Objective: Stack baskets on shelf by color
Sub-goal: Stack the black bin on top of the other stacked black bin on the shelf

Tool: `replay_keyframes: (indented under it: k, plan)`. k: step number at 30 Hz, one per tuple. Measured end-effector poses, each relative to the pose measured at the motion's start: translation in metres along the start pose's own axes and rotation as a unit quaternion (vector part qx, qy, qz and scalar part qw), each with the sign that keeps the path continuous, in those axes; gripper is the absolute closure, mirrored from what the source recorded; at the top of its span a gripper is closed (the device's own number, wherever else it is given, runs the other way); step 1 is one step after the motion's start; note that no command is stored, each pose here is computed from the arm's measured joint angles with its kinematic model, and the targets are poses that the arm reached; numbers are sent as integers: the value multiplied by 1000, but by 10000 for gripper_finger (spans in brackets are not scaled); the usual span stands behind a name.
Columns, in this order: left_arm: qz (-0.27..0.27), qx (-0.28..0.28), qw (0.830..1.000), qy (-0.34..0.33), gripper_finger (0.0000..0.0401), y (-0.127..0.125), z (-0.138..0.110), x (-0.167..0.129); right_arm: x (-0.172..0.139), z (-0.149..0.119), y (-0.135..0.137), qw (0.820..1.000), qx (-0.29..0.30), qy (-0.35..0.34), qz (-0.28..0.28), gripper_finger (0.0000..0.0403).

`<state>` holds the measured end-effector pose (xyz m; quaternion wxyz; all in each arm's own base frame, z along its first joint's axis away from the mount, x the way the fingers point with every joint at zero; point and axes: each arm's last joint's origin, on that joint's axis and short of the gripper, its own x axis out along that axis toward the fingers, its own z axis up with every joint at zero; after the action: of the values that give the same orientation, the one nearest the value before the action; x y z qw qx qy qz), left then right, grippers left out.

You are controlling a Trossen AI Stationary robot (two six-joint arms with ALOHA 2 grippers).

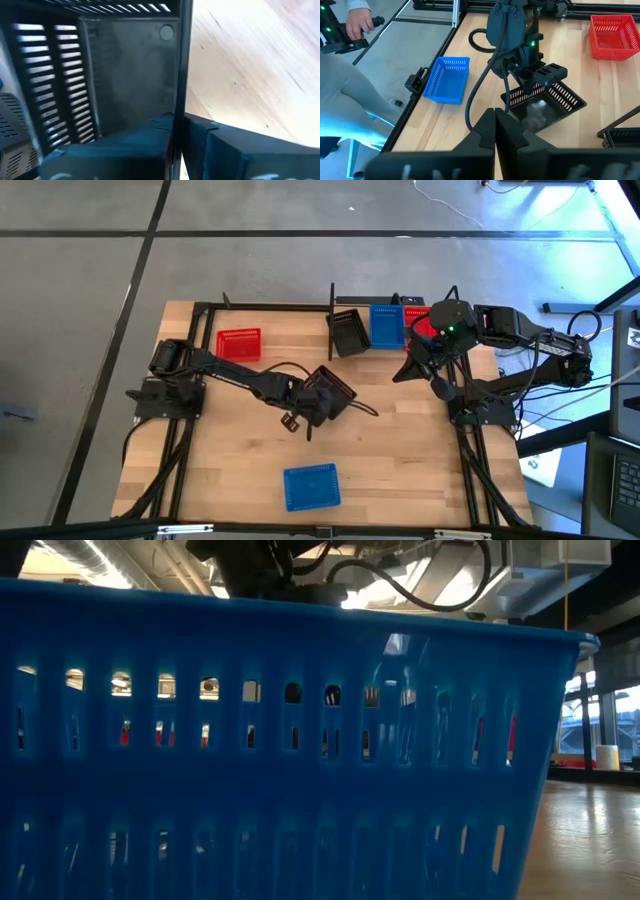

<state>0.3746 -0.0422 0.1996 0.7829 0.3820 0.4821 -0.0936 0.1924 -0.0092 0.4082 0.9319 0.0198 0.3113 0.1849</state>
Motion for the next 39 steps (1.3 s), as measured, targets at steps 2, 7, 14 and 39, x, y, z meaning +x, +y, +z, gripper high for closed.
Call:
replay_keyframes:
  k: [2, 7, 14, 39]
  plan:
    - [4, -16, 1000, -6, 393, 1, 1, 0, 0, 0, 0, 1000, 1, 0, 0, 402]
    - [-12, -14, 999, -26, 389, 1, 3, 0, 0, 0, 0, 1000, 1, 0, 0, 402]
    - [-13, -23, 999, -29, 363, 2, 3, 0, 0, 0, 0, 1000, 1, 0, 0, 402]
    - [-198, -160, 959, -127, 361, 13, 7, -11, 0, 0, 0, 1000, 2, 0, 0, 402]
